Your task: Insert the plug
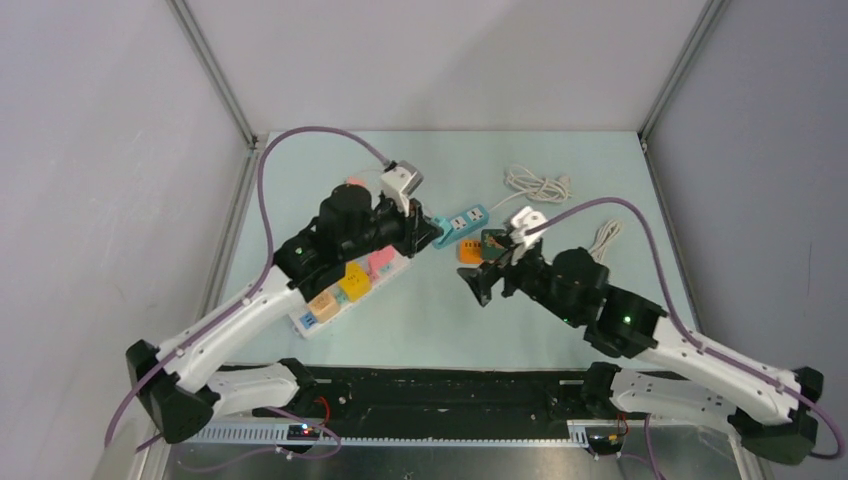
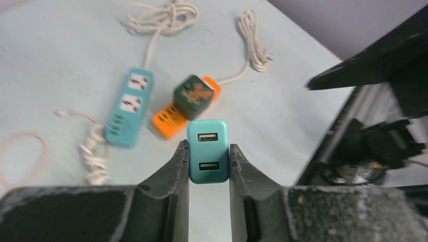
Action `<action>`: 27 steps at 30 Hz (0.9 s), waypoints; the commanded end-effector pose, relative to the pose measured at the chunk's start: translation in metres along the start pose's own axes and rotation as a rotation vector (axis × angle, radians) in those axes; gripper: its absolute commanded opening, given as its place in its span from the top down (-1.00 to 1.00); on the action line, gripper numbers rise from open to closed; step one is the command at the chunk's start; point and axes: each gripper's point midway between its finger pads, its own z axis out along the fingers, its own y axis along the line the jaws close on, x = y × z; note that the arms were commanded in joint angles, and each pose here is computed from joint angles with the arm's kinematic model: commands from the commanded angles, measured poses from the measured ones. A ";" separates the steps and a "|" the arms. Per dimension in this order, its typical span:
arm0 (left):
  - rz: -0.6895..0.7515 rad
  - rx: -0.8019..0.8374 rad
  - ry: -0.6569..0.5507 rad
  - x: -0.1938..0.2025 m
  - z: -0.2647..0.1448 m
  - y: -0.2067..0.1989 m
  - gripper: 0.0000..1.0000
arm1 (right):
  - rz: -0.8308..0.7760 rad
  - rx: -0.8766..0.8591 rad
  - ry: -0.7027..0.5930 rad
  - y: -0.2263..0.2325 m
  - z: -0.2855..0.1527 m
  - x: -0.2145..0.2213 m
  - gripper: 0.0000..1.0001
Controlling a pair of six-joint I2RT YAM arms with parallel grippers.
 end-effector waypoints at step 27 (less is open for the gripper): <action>0.360 -0.094 0.281 0.039 0.202 0.138 1.00 | 0.374 0.400 -0.166 -0.089 -0.082 0.008 -0.99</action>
